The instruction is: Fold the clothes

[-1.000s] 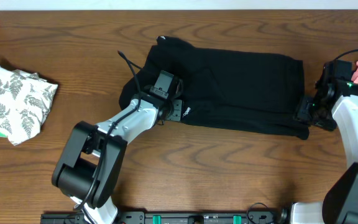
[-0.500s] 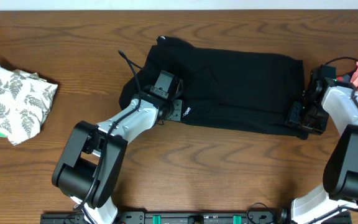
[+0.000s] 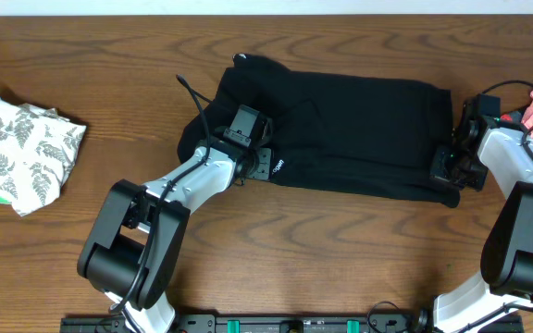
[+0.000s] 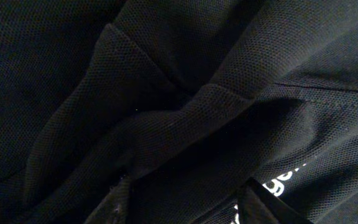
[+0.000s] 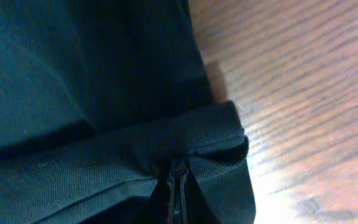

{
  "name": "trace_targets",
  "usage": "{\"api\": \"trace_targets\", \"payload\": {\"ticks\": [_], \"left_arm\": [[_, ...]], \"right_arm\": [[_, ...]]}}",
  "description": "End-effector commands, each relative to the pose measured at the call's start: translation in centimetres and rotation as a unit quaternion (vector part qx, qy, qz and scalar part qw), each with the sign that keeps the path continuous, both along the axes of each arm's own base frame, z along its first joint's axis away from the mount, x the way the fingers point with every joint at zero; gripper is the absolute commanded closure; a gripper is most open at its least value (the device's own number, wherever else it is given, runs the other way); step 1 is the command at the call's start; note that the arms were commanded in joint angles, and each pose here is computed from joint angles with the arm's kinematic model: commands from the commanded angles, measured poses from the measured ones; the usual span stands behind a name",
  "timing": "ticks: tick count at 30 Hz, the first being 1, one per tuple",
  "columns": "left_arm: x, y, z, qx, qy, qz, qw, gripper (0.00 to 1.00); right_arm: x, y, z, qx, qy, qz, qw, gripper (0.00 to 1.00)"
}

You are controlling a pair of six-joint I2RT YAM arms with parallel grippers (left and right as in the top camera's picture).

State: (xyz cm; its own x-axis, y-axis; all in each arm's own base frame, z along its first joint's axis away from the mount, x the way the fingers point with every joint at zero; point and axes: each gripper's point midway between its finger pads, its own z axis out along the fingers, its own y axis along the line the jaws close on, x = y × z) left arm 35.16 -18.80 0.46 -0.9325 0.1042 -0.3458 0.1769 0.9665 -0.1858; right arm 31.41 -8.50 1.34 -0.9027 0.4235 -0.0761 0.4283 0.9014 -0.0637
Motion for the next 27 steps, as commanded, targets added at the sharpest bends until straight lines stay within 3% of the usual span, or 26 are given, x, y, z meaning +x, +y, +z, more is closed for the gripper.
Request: {"api": "trace_targets", "payload": {"ticks": [1,5,15,23,26,27], "left_arm": [[-0.5,0.3,-1.2,0.011,0.018,-0.003,1.0,0.44],[-0.6,0.3,-1.2,0.012,0.02,-0.003,1.0,0.44],[-0.7,0.4,-1.3,0.014,0.023,-0.003,1.0,0.44],[-1.1,0.7,-1.6,0.019,0.029,-0.002,0.999,0.44],[-1.3,0.9,-1.8,0.024,0.03,-0.001,0.999,0.44],[-1.4,1.0,-1.9,0.025,0.031,0.0,0.999,0.44]], "right_arm": [[0.1,-0.7,-0.2,-0.013,-0.003,-0.031,0.999,0.99],[1.7,-2.1,0.1,-0.041,-0.042,-0.066,0.996,0.99],[8.0,-3.0,1.8,-0.044,-0.175,-0.059,0.982,0.99],[9.8,-4.0,2.8,-0.051,-0.222,-0.089,0.97,0.98],[9.4,-4.2,2.6,-0.058,-0.214,-0.087,0.971,0.71],[9.4,-4.2,2.6,-0.06,-0.211,-0.077,0.973,0.69]]}}
